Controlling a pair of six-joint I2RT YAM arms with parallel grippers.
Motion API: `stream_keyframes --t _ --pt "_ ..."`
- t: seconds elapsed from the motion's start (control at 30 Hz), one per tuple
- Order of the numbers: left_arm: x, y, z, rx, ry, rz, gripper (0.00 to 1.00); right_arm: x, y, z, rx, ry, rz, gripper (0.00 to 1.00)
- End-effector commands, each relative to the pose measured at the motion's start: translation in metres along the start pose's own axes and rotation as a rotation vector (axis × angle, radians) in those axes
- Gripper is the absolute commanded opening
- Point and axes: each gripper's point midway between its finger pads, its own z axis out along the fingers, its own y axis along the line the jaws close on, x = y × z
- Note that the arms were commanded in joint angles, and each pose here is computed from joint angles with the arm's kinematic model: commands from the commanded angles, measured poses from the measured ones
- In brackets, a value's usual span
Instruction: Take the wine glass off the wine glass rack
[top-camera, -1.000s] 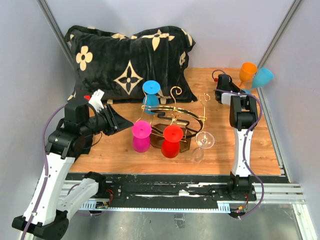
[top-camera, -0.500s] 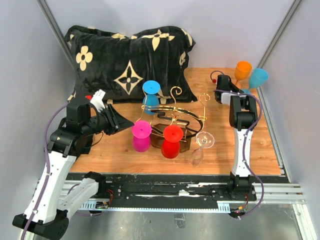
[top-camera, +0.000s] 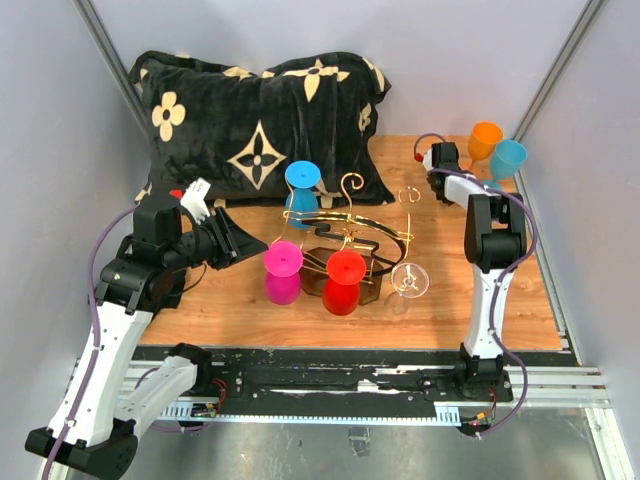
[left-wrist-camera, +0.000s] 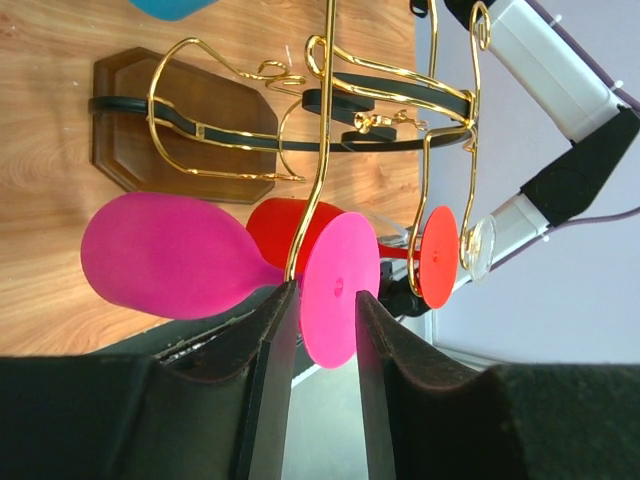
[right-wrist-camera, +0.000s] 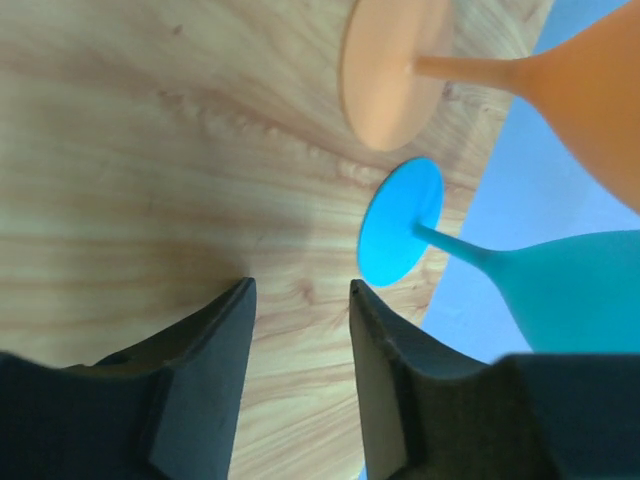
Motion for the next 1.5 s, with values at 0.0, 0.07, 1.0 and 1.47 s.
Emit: stream_keyframes --t 0.0,0.07,1.0,1.47 --pt "0.001 -0.007 0.000 0.041 0.007 0.029 0.35 0.029 0.058 -0.023 -0.244 0.075 0.055 0.47" --pt "0.002 -0.009 -0.001 0.049 0.010 0.024 0.36 0.031 0.058 -0.029 -0.249 0.074 0.073 0.47" --pt "0.010 -0.011 0.006 0.075 0.059 0.003 0.20 0.051 0.045 -0.071 -0.213 0.151 0.201 0.47" --pt "0.008 -0.021 0.000 0.097 0.050 0.009 0.06 0.060 0.056 -0.071 -0.233 0.175 0.219 0.46"
